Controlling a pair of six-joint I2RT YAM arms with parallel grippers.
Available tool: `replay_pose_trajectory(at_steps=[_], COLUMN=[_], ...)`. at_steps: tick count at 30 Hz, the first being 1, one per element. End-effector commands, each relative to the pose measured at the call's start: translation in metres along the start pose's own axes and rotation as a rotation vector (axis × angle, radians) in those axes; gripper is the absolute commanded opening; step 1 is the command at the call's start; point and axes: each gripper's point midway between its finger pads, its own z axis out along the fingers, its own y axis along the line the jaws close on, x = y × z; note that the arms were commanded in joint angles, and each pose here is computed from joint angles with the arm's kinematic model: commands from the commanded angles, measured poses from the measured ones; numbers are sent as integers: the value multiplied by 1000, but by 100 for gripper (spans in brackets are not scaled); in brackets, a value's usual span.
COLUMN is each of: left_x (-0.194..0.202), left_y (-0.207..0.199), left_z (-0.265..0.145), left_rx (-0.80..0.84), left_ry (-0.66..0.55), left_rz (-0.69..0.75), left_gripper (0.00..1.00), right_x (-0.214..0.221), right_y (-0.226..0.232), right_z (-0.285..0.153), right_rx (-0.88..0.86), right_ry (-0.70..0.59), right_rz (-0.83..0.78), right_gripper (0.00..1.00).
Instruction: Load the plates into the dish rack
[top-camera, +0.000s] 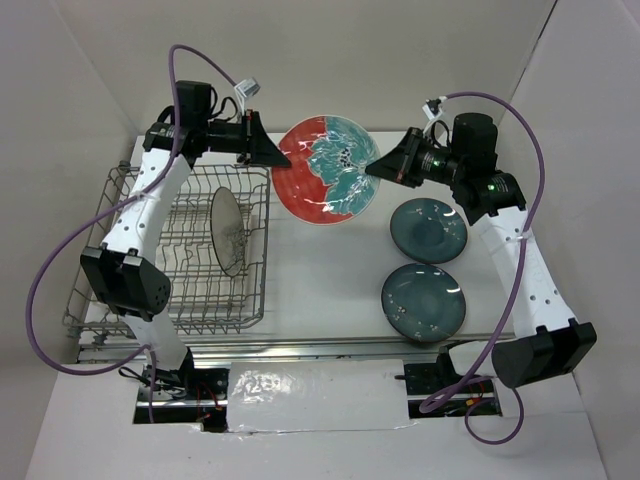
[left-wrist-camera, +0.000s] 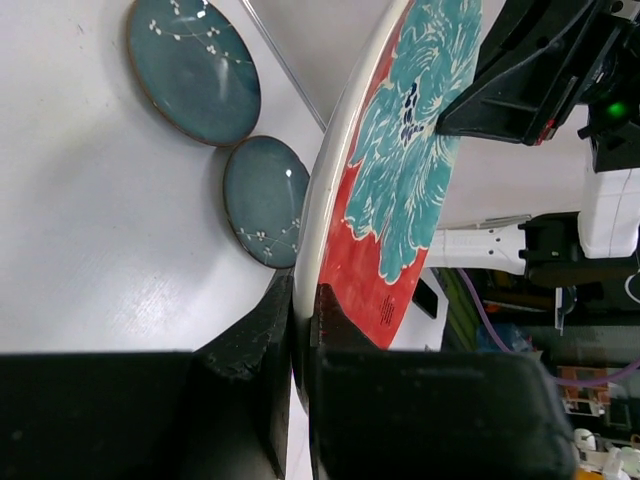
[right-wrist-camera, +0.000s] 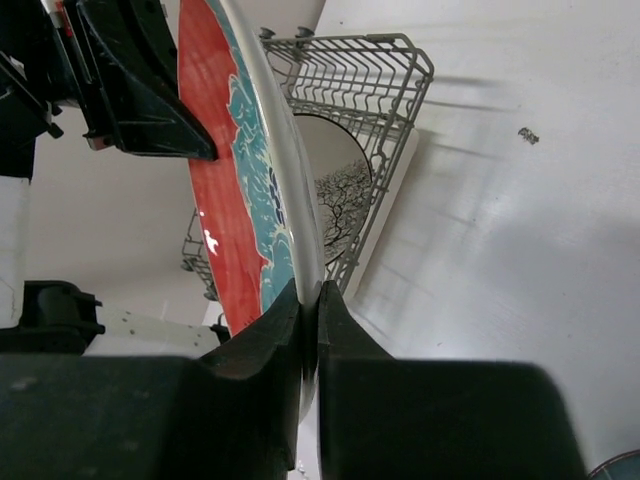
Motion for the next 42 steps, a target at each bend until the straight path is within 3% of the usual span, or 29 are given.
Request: replay_pose_trajectory(at_steps=[1,4,7,8,11,13,14,18,22,29,35,42], left_x=[-19,-23,-28,-31,-36,-38,-44,-57,-73,-79,-85,-67], left_y=[-29,-30,-32,-34,-41,-44,-46,-59,-64,-50,-26,-17], left_z=[-17,-24,-31,-34,-41,-47,-53,-79,-130,-214,-294,-318], left_rx=[-27,-76,-119,-127,-149,-171,-190,-239,-424,-631,-967,-1128], left_ry=[-84,-118,-146,-158,-186,-207,-232,-291,-436,-624,-813,-841], left_rz=[127,154,183,194,221,235,246,266,312,277,245,374], left_gripper=[0,0,0,0,0,0,0,0,0,0,0,0], right_x=[-28,-28,-30,-31,-33,-38,-42,-75,-88,-84,-84,-81], right_y=[52,51,51,51,52,55,41,19,8,-10,-21,-36], right_z=[-15,-14,-15,-16,-18,-22,-23,-60,-79,-76,-81,-69], right_rx=[-147,-140,-132,-129,-121,-107,-12,163,248,287,325,337], right_ry=[-91,-85,-90,-92,-95,-112,-132,-297,-376,-355,-367,-330], right_rz=[-126,-127,-129,-129,-139,-161,-141,-164,-141,-107,-87,-49], right_gripper=[8,35,50,64,84,91,96,100,100,100,100,100])
